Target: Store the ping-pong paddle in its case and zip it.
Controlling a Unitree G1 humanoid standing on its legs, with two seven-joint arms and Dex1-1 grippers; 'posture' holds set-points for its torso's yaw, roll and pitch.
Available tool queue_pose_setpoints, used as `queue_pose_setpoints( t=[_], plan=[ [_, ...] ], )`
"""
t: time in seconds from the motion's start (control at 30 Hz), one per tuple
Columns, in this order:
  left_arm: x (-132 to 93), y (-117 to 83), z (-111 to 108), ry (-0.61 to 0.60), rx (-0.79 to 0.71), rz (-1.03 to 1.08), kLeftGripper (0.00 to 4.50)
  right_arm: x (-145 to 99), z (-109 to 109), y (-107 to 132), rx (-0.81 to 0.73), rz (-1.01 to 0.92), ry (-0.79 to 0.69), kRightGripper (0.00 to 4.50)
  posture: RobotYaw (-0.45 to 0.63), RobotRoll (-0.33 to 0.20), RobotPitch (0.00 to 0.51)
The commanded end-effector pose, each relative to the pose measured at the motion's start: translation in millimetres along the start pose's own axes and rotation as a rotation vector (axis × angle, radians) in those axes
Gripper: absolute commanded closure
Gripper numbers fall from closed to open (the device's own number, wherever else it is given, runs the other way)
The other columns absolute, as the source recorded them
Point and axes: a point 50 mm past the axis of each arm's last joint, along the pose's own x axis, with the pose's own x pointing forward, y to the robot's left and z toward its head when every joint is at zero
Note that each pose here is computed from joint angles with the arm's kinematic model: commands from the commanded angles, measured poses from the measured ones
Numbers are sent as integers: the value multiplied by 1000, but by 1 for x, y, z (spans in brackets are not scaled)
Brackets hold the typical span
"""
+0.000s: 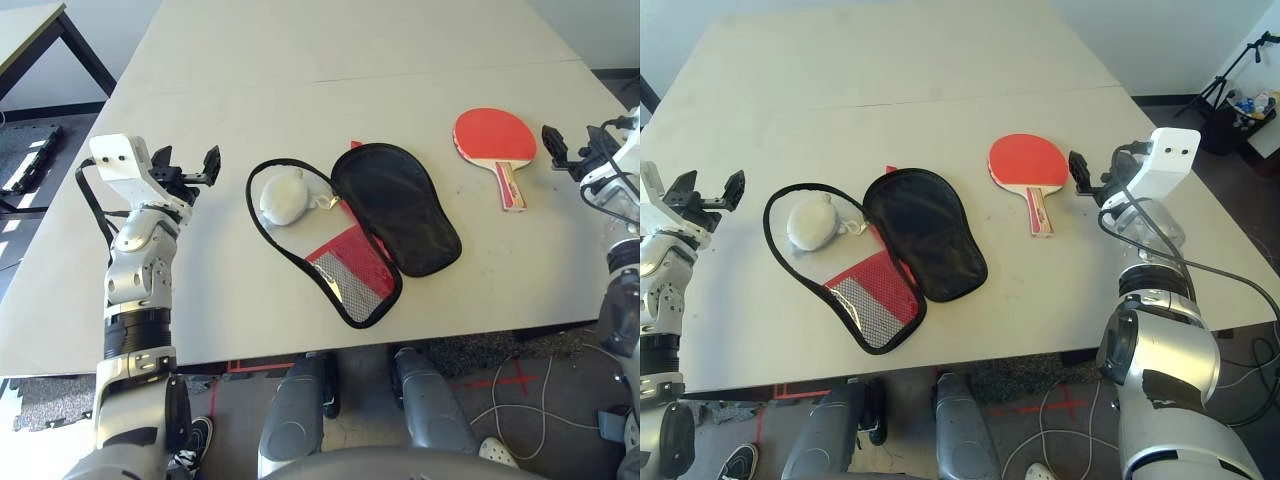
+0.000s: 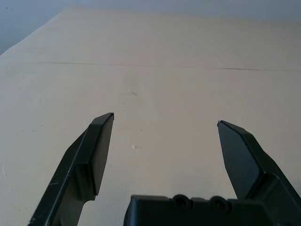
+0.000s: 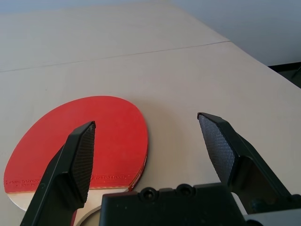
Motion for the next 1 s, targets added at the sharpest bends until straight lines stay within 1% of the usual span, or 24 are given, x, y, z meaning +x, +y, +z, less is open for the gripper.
queue_pose_setpoints(
  t=[0.03, 0.2, 0.33, 0.37, 0.47, 0.53, 0.63, 0.7, 0.73, 0.8, 0.9, 1.0],
  plan=[
    [-1, 0, -3, 10, -5, 6, 0, -1, -4, 0, -3, -5, 16, 32, -16, 0, 183],
    [0, 6, -2, 6, 3, 24, 0, -1, -4, -1, -4, -5, 14, 32, -15, 0, 179],
    [5, 18, 16, -45, 12, 61, 0, -1, -4, 1, -3, -3, 14, 32, -11, 0, 174],
    [7, 20, 22, -58, 16, 59, 0, -1, -4, 1, -2, -3, 14, 32, -10, 0, 173],
    [17, 21, 55, -131, 43, 29, 0, 0, -3, 2, -2, -1, 11, 32, -11, 0, 173],
    [21, 15, 73, -163, 45, -21, 0, 1, -2, 2, -2, 0, 9, 32, -11, 0, 174],
    [26, -9, 92, -184, 59, -172, 0, 1, -3, 3, 17, 2, 15, 32, -13, 0, 174],
    [26, -22, 97, -178, 64, -259, 0, 2, -4, 3, 37, 1, 20, 32, -17, 0, 173],
    [24, -35, 99, -166, 65, -342, 0, 2, -5, 3, 54, -5, 24, 32, -20, 0, 172],
    [18, -60, 101, -137, 77, -507, 0, 2, -6, 3, 84, -14, 35, 32, -25, 0, 171],
    [5, -89, 96, -63, 132, -730, 0, 3, -5, 4, 103, -15, 55, 32, -35, 0, 171],
    [-6, -105, 90, -1, 165, -868, 0, 5, -1, 4, 115, -12, 56, 32, -42, 0, 171]
  ],
)
